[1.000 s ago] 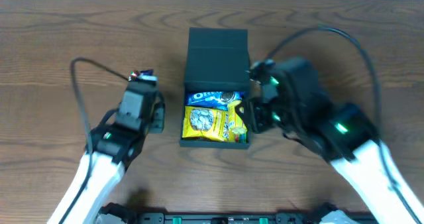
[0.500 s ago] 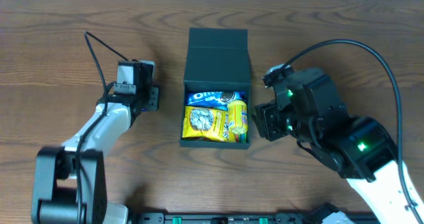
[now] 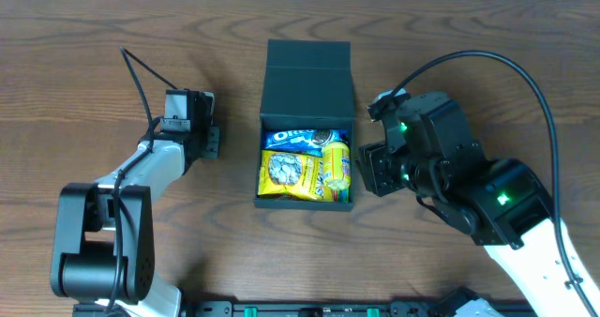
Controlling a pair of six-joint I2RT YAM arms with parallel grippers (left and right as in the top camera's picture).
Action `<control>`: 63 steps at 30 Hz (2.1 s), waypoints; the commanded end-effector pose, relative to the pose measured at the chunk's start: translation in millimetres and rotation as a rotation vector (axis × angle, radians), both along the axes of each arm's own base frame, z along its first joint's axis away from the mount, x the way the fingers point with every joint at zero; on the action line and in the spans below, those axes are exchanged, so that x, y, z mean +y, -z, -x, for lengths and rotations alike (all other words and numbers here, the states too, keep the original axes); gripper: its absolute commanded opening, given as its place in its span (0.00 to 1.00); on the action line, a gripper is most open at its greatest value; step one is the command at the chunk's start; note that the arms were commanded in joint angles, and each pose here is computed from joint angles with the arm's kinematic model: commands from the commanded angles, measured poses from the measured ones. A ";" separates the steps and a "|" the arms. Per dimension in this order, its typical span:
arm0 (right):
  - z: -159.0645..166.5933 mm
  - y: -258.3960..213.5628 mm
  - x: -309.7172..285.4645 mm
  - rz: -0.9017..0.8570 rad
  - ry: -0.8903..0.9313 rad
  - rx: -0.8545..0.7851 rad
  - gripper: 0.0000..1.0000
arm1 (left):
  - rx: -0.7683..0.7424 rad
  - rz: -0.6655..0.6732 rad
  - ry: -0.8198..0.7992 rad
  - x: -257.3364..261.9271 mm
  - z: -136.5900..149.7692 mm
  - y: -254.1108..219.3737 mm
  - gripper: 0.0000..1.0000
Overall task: Pack container
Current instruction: 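Reach left gripper to the blue Dairy Milk bar and grasp it, then carry the Dairy Milk bar into the box and release it, then return left gripper to the red KitKat bar and grasp it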
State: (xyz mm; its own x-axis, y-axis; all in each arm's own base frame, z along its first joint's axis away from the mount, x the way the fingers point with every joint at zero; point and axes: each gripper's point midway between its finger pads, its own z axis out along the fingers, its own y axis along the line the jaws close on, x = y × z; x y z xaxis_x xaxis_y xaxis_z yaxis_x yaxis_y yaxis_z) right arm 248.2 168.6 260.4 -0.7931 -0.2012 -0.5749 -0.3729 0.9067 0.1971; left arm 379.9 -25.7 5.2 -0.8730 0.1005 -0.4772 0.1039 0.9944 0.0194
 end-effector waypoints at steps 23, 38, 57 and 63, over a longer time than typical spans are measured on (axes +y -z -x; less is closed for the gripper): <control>51.0 -75.9 -86.2 -0.102 0.184 -0.281 0.59 | -0.417 -0.304 1.296 -205.0 61.1 -162.0 0.06; 53.7 -70.0 -91.0 -0.076 0.198 -0.261 0.65 | -0.131 -0.211 0.124 6.8 19.6 -154.6 0.31; 45.0 -57.9 -87.8 -0.044 0.187 -0.221 0.67 | 0.234 0.033 0.220 41.4 27.0 -17.7 0.63; 40.1 -52.5 -85.9 -0.033 0.186 -0.197 0.67 | 0.242 -0.015 0.201 51.0 21.7 -5.9 0.46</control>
